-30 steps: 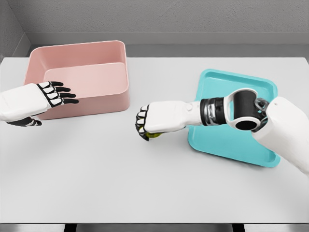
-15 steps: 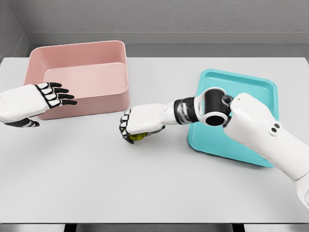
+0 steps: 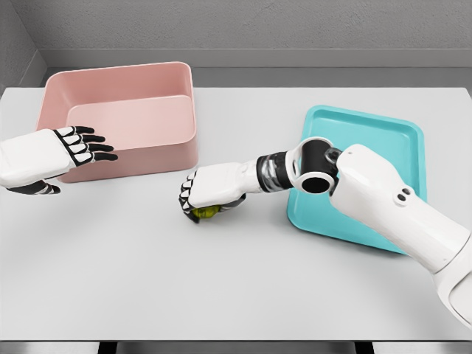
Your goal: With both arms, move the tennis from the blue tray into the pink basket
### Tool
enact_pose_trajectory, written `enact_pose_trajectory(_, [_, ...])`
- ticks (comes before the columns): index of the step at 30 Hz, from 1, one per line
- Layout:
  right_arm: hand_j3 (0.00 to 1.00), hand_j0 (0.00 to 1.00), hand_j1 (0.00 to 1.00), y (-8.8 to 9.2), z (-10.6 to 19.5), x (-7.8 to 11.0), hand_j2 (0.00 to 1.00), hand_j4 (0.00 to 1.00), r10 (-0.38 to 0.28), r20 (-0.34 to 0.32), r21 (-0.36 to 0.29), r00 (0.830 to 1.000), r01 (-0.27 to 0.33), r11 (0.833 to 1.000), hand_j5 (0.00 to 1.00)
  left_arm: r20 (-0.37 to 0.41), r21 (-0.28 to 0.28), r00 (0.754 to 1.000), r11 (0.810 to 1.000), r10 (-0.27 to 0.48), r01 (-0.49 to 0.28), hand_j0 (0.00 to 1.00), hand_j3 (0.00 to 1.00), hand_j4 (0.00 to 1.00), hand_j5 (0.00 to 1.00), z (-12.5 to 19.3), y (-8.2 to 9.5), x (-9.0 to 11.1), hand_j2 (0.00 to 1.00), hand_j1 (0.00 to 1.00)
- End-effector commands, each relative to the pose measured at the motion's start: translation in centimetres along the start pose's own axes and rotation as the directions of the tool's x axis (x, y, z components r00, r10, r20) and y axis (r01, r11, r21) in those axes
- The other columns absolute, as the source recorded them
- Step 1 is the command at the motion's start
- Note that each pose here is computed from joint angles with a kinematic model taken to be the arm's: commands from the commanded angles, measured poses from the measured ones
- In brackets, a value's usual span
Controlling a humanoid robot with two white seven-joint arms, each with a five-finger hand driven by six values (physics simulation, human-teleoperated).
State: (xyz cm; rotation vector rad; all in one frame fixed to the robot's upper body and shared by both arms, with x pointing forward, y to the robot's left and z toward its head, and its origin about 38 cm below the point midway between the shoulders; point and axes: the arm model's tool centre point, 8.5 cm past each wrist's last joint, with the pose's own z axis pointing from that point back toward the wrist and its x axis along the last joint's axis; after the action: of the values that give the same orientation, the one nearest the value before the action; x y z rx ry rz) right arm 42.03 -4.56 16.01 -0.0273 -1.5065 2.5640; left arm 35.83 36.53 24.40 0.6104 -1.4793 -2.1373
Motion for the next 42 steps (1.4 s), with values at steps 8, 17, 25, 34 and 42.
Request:
enact_pose_trajectory(8, [0.99, 0.99, 0.99, -0.1, 0.3, -0.2, 0.99, 0.99, -0.009, -0.007, -0.012, 1.000, 0.009, 1.000, 0.99, 0.006, 0.006, 1.000, 1.000, 0.001, -0.001, 1.00, 1.00, 1.00, 1.00, 0.0, 0.2, 0.2, 1.00, 1.00])
enact_pose_trajectory(17, [0.99, 0.99, 0.99, -3.3, 6.5, 0.3, 0.99, 0.99, 0.094, -0.073, -0.116, 0.993, -0.102, 0.988, 0.99, 0.007, -0.002, 1.000, 1.000, 0.001, -0.001, 1.00, 1.00, 1.00, 1.00, -0.1, -0.1, 0.3, 1.00, 1.00])
enact_pose_trajectory(25, [1.00, 1.00, 1.00, -3.7, 19.1, -0.9, 1.00, 1.00, -0.006, -0.272, -0.337, 0.962, -0.089, 0.937, 1.00, 0.038, -0.016, 0.999, 1.000, 0.007, -0.006, 1.00, 1.00, 1.00, 1.00, -0.8, -0.5, 1.3, 1.00, 1.00])
enact_pose_trajectory(34, [1.00, 1.00, 1.00, 6.5, 31.9, 1.0, 1.00, 1.00, -0.435, -0.361, -0.680, 0.825, 0.086, 0.728, 1.00, 0.127, 0.001, 0.992, 1.000, 0.019, -0.020, 1.00, 1.00, 1.00, 1.00, -5.0, -1.9, 4.6, 1.00, 1.00])
enact_pose_trajectory(42, [1.00, 1.00, 1.00, 12.7, 31.5, 2.9, 1.00, 1.00, -0.588, -0.323, -0.725, 0.742, 0.206, 0.658, 1.00, 0.198, 0.032, 0.980, 0.999, 0.017, -0.024, 1.00, 1.00, 1.00, 1.00, -8.0, -2.1, 7.0, 1.00, 1.00])
